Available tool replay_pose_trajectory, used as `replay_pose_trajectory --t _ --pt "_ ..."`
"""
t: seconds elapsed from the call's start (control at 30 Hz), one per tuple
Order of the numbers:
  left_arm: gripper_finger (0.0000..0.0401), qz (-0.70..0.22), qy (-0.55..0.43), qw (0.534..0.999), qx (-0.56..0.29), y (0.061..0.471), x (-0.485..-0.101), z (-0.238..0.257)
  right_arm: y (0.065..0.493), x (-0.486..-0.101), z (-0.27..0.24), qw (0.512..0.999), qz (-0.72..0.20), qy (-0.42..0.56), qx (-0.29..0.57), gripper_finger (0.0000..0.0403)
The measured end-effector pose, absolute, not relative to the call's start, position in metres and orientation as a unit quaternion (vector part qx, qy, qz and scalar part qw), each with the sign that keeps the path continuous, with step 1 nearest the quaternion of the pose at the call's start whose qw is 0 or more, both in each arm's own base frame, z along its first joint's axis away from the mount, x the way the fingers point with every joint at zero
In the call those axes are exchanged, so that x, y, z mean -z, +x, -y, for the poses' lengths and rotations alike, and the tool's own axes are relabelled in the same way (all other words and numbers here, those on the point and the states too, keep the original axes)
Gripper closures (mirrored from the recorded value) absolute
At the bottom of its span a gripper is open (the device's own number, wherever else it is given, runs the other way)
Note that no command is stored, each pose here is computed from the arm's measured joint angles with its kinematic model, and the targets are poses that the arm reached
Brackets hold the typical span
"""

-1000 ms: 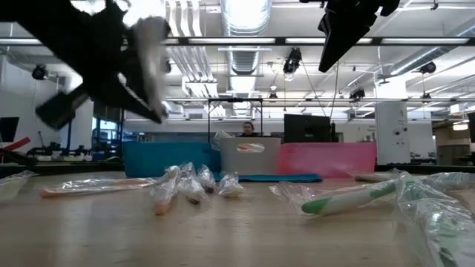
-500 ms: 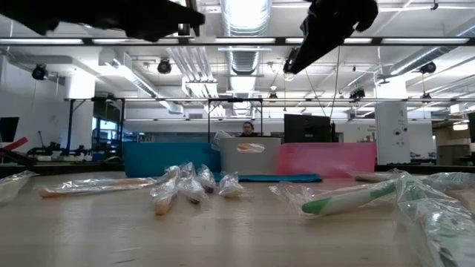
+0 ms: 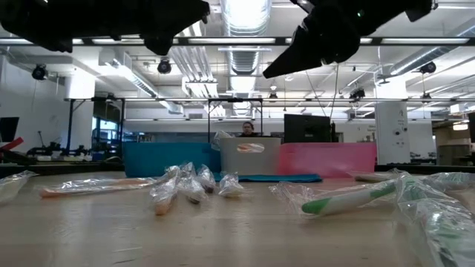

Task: Pick & Place Toothbrushes
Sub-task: Put the purple toothbrush into the pink bin

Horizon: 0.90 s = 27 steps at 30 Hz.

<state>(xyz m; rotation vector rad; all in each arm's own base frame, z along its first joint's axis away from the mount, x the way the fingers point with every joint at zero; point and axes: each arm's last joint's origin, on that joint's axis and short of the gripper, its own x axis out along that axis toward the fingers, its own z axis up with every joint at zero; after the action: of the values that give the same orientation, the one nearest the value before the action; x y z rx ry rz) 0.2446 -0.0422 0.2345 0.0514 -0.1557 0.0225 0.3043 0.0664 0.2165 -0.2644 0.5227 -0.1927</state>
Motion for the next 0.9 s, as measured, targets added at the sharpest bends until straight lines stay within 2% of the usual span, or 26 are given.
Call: replay_pose_trajectory --t 0.23,0.4,0.67,0.9 --pt "0.0368 0.060 0.028 0.998 -0.009 0.252 -0.227 0.041 0.279 -0.216 -0.067 0.974 -0.184 -0.103 0.084 0.0394" --pt "0.0368 0.061 0.031 0.998 -0.014 0.275 -0.231 0.041 0.257 -0.225 -0.070 0.990 -0.109 -0.079 0.031 0.0394" --pt "0.0368 0.019 0.066 0.998 -0.005 0.312 -0.235 0.045 0.223 -0.229 -0.067 0.996 -0.077 -0.042 0.013 0.0394" --pt "0.0368 0.011 0.077 0.997 0.003 0.328 -0.237 0.043 0.213 -0.226 -0.063 0.997 -0.072 -0.022 0.014 0.0392"
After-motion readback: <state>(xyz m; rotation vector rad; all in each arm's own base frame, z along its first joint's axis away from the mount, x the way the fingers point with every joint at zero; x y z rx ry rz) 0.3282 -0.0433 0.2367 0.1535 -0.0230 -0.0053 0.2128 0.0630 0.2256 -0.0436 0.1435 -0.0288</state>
